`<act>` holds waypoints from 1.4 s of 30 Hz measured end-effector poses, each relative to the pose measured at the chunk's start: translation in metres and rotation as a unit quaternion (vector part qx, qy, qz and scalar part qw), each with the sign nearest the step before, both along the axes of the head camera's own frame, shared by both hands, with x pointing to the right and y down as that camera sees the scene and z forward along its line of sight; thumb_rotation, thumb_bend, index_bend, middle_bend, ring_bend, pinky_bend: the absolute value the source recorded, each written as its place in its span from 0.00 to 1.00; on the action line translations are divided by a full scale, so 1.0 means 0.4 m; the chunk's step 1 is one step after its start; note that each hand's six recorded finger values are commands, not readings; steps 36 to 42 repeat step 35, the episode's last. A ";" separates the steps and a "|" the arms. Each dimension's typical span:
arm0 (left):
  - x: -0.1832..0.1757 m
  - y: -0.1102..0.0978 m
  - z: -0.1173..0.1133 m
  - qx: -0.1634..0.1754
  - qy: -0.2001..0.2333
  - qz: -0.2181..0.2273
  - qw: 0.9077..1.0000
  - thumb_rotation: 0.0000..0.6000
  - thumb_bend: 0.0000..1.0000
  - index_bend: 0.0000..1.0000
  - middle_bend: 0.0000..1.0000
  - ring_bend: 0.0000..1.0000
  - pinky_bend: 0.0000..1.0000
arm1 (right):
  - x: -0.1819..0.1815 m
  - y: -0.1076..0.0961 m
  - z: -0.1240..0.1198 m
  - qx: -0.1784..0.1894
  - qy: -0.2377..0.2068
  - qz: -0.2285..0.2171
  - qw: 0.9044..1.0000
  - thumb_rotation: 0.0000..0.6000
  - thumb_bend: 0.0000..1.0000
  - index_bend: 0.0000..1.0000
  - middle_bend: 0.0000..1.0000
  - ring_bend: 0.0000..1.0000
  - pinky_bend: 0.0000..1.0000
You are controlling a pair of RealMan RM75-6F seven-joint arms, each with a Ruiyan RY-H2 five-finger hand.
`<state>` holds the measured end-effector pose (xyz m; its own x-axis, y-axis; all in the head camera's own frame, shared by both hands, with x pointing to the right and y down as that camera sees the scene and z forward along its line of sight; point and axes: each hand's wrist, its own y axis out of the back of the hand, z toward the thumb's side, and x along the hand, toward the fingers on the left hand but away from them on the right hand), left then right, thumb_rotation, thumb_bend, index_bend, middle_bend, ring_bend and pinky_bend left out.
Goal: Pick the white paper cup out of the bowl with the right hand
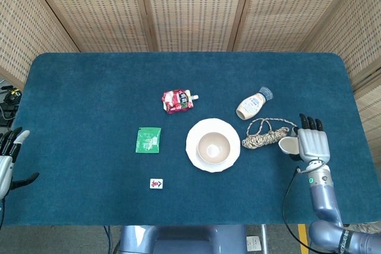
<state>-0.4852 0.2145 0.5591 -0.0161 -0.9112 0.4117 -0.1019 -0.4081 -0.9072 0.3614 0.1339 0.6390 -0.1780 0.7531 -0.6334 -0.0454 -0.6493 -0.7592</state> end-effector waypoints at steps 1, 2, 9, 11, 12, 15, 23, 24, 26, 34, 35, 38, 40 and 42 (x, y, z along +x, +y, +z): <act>-0.001 0.000 -0.001 0.001 0.000 -0.001 1.000 1.00 0.02 0.00 0.00 0.00 0.00 | 0.003 0.003 0.003 -0.006 0.002 0.004 1.000 1.00 0.38 0.50 0.10 0.00 0.10; -0.002 0.000 -0.002 0.001 0.000 -0.001 1.000 1.00 0.02 0.00 0.00 0.00 0.00 | 0.006 0.006 0.006 -0.011 0.003 0.008 1.000 1.00 0.37 0.49 0.10 0.00 0.10; -0.002 -0.001 -0.001 0.000 0.000 -0.001 1.000 1.00 0.02 0.00 0.00 0.00 0.00 | 0.011 0.015 0.021 -0.035 0.007 0.015 0.999 1.00 0.30 0.43 0.03 0.00 0.06; -0.002 -0.001 -0.001 0.000 -0.001 -0.002 1.000 1.00 0.02 0.00 0.00 0.00 0.00 | 0.012 0.014 0.023 -0.034 0.009 0.014 0.999 1.00 0.27 0.37 0.00 0.00 0.05; -0.003 -0.001 -0.001 0.001 -0.001 -0.002 1.000 1.00 0.02 0.00 0.00 0.00 0.00 | 0.013 0.013 0.023 -0.032 0.012 0.013 0.999 1.00 0.26 0.34 0.00 0.00 0.04; -0.003 -0.001 0.000 0.000 -0.001 -0.003 1.000 1.00 0.02 0.00 0.00 0.00 0.00 | 0.017 0.009 0.018 -0.021 0.026 0.007 0.999 1.00 0.24 0.23 0.00 0.00 0.03; -0.004 -0.001 -0.002 0.001 -0.002 -0.003 1.000 1.00 0.02 0.00 0.00 0.00 0.00 | 0.023 0.004 0.000 0.000 0.053 0.002 0.999 1.00 0.23 0.13 0.00 0.00 0.01; -0.004 -0.001 -0.002 0.002 -0.001 -0.003 1.000 1.00 0.02 0.00 0.00 0.00 0.00 | 0.024 0.004 -0.007 0.005 0.056 0.002 0.998 1.00 0.23 0.13 0.00 0.00 0.01; -0.005 -0.001 -0.003 0.002 -0.001 -0.004 1.000 1.00 0.02 0.00 0.00 0.00 0.00 | 0.024 0.003 -0.018 0.013 0.058 0.002 0.998 1.00 0.22 0.13 0.00 0.00 0.01; -0.004 -0.001 -0.004 0.004 -0.002 -0.003 1.000 1.00 0.02 0.00 0.00 0.00 0.00 | 0.048 0.037 -0.085 0.076 0.043 0.000 0.996 1.00 0.20 0.11 0.00 0.00 0.00; -0.003 0.000 -0.004 0.005 -0.003 -0.002 1.000 1.00 0.02 0.00 0.00 0.00 0.00 | 0.054 0.047 -0.093 0.084 0.036 0.002 0.996 1.00 0.19 0.11 0.00 0.00 0.00; -0.003 0.000 -0.004 0.005 -0.003 -0.002 1.000 1.00 0.02 0.00 0.00 0.00 0.00 | 0.054 0.047 -0.093 0.084 0.036 0.002 0.996 1.00 0.19 0.11 0.00 0.00 0.00; -0.003 0.000 -0.004 0.005 -0.003 -0.002 1.000 1.00 0.02 0.00 0.00 0.00 0.00 | 0.054 0.047 -0.093 0.084 0.036 0.002 0.996 1.00 0.19 0.11 0.00 0.00 0.00; -0.003 0.000 -0.004 0.005 -0.003 -0.002 1.000 1.00 0.02 0.00 0.00 0.00 0.00 | 0.054 0.047 -0.093 0.084 0.036 0.002 0.996 1.00 0.19 0.11 0.00 0.00 0.00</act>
